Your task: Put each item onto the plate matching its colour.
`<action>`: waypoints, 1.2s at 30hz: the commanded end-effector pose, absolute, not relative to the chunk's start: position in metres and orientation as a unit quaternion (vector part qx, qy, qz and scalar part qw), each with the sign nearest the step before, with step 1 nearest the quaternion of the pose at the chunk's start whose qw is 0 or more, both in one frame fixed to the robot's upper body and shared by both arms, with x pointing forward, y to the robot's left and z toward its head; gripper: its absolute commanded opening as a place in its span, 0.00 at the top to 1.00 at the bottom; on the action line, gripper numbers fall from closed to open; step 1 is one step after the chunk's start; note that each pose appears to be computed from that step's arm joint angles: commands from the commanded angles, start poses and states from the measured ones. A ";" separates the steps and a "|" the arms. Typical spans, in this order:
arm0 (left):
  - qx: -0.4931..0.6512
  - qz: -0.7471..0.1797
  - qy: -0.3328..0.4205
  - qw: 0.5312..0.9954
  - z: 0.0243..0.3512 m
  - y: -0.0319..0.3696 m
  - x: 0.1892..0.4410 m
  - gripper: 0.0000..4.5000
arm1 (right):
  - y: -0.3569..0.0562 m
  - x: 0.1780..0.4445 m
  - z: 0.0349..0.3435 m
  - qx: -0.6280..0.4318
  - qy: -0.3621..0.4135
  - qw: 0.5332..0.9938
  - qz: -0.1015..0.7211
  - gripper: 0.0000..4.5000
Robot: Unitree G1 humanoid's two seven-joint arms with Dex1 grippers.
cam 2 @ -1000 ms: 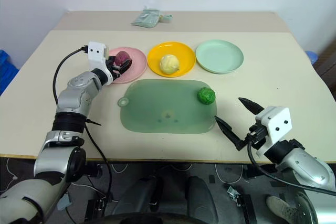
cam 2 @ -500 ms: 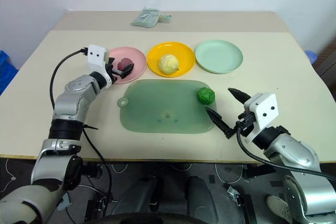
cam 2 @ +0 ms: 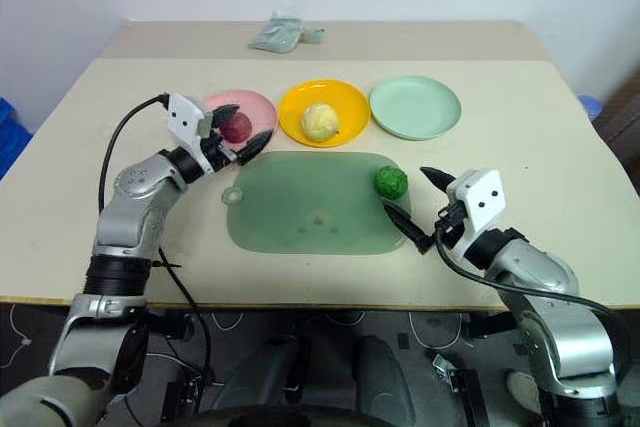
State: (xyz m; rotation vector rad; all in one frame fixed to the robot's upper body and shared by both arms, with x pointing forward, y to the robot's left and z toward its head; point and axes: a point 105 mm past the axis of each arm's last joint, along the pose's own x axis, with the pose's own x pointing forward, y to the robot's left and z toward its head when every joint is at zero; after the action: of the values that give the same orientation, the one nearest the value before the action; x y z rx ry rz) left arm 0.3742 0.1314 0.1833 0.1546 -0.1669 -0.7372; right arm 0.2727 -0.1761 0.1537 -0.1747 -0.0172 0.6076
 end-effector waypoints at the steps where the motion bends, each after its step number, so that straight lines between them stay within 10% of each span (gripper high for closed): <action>1: 0.077 -0.402 -0.097 0.907 0.198 0.125 0.364 0.02 | -0.173 0.280 0.159 -0.090 -0.028 0.949 0.300 0.00; 21: 0.094 -0.472 -0.053 0.875 0.188 0.124 0.336 0.02 | -0.158 0.346 0.114 -0.136 0.012 0.947 0.292 0.00; 28: 0.099 -0.460 -0.054 0.881 0.189 0.129 0.334 0.00 | -0.162 0.353 0.112 -0.142 0.010 0.949 0.282 0.60; 36: 0.097 -0.444 -0.052 0.889 0.190 0.134 0.333 0.00 | -0.163 0.376 0.148 -0.130 -0.049 0.957 0.256 0.62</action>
State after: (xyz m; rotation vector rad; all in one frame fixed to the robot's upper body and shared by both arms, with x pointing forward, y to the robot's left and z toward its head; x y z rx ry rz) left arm 0.3354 0.1286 0.1747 0.1902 -0.0575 -0.9412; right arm 0.3674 -0.1583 0.1173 -0.2695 0.0079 0.5540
